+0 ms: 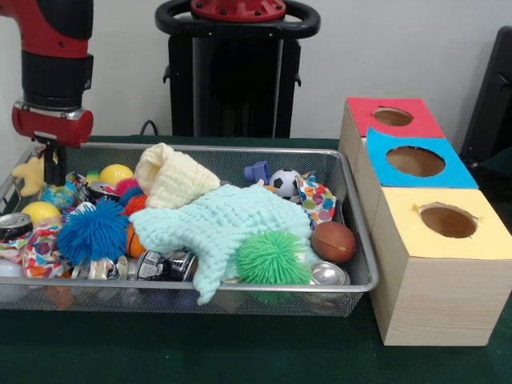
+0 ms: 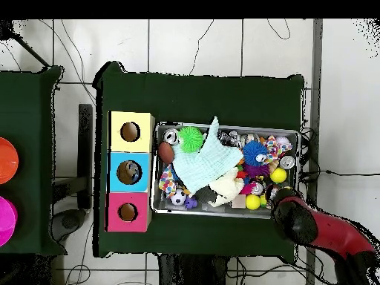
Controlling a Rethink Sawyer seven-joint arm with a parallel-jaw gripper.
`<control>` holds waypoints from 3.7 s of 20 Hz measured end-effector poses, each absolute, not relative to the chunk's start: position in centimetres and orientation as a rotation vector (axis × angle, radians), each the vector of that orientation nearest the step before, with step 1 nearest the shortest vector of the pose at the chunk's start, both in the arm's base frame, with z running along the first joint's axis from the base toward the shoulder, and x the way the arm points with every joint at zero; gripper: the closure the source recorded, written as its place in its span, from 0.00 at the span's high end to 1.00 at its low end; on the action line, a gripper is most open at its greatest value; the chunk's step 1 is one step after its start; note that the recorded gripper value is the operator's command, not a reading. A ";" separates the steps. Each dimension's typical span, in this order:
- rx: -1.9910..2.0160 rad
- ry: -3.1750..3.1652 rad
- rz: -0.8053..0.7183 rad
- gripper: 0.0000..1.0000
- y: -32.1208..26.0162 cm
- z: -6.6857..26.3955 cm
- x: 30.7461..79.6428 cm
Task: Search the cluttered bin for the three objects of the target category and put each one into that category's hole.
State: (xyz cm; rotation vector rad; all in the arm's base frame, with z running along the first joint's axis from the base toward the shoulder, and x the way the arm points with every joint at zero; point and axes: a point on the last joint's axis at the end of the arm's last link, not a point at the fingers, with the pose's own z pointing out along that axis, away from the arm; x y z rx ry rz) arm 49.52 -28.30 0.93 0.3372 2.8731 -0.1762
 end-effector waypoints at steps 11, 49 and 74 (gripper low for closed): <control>0.361 2.878 -0.183 1.00 -29.2 1.3 49.1; 0.392 2.896 -0.113 1.00 -28.6 -0.8 48.4; 0.366 2.881 -0.074 0.00 -27.3 -1.2 49.9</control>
